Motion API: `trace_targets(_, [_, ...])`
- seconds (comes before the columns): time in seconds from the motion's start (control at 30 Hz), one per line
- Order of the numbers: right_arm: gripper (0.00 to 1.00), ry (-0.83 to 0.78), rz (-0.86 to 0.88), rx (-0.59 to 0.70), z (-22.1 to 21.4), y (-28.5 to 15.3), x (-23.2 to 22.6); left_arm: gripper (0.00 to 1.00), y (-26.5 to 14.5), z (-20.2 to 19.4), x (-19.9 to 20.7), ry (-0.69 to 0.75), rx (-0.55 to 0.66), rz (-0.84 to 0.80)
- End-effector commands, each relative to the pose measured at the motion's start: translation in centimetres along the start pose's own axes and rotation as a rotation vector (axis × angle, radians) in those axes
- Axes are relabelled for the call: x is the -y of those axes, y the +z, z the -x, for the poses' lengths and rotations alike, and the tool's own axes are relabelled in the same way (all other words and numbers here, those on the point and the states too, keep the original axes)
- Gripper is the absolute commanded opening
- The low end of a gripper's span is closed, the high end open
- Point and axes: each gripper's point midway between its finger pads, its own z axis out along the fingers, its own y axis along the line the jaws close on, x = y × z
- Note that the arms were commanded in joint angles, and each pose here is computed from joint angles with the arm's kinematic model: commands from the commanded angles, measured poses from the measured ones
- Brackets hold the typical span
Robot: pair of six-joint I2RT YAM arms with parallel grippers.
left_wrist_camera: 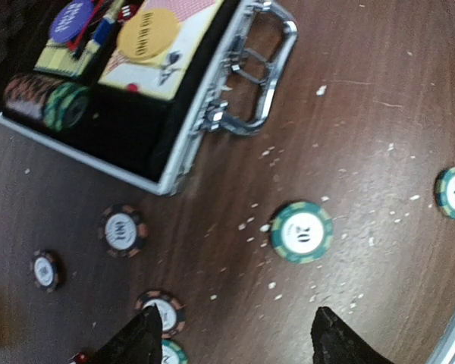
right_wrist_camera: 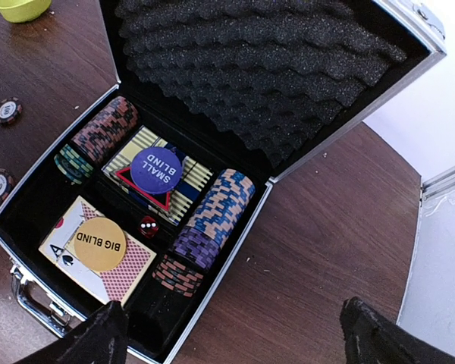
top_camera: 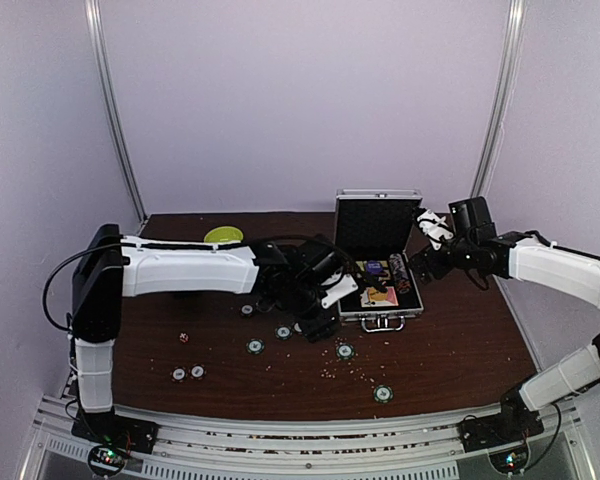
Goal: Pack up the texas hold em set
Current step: Move the poker chip to the center of the board.
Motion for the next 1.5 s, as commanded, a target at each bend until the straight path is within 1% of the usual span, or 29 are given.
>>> trace_targets(0.0, [0.98, 0.016, 0.003, 0.019, 0.2, 0.1, 0.0, 0.68, 1.0, 3.3, 2.6, 0.042, 0.092, -0.097])
trace_targets(0.17, [0.98, 0.006, -0.005, 0.024, 0.1, -0.1, 0.1, 0.66, 2.4, 4.8, 3.4, 0.046, 0.133, -0.129])
trace_targets(0.27, [0.97, 0.000, -0.006, 0.022, 0.0, -0.1, 0.1, 0.65, 3.4, 5.0, 3.4, 0.048, 0.128, -0.126])
trace_targets(0.4, [0.97, -0.008, 0.009, 0.017, -0.2, 0.0, -0.3, 0.56, 4.8, 4.8, 3.6, 0.054, 0.112, -0.131])
trace_targets(0.47, [0.97, -0.009, 0.013, 0.017, -0.2, 0.0, -0.3, 0.55, 5.3, 4.6, 3.7, 0.054, 0.105, -0.132])
trace_targets(0.7, [0.97, -0.017, 0.029, 0.014, -0.4, 0.1, -0.7, 0.55, 7.0, 3.4, 3.9, 0.066, 0.062, -0.134])
trace_targets(0.8, [0.97, -0.018, 0.036, 0.011, -0.5, 0.2, -0.8, 0.57, 7.7, 2.7, 4.2, 0.075, 0.035, -0.140])
trace_targets(0.93, [0.97, -0.019, 0.044, 0.008, -0.5, 0.3, -1.0, 0.60, 8.2, 2.1, 5.1, 0.087, 0.016, -0.192])
trace_targets(1.13, [0.97, -0.022, 0.050, 0.005, -0.7, 0.4, -1.1, 0.61, 8.4, 1.3, 6.3, 0.110, -0.005, -0.247])
trace_targets(1.37, [0.97, -0.024, 0.062, -0.002, -0.8, 0.6, -1.4, 0.62, 8.3, -1.0, 6.5, 0.134, -0.084, -0.241])
trace_targets(1.47, [0.97, -0.024, 0.062, -0.002, -0.8, 0.6, -1.4, 0.62, 8.2, -1.5, 6.4, 0.141, -0.096, -0.233])
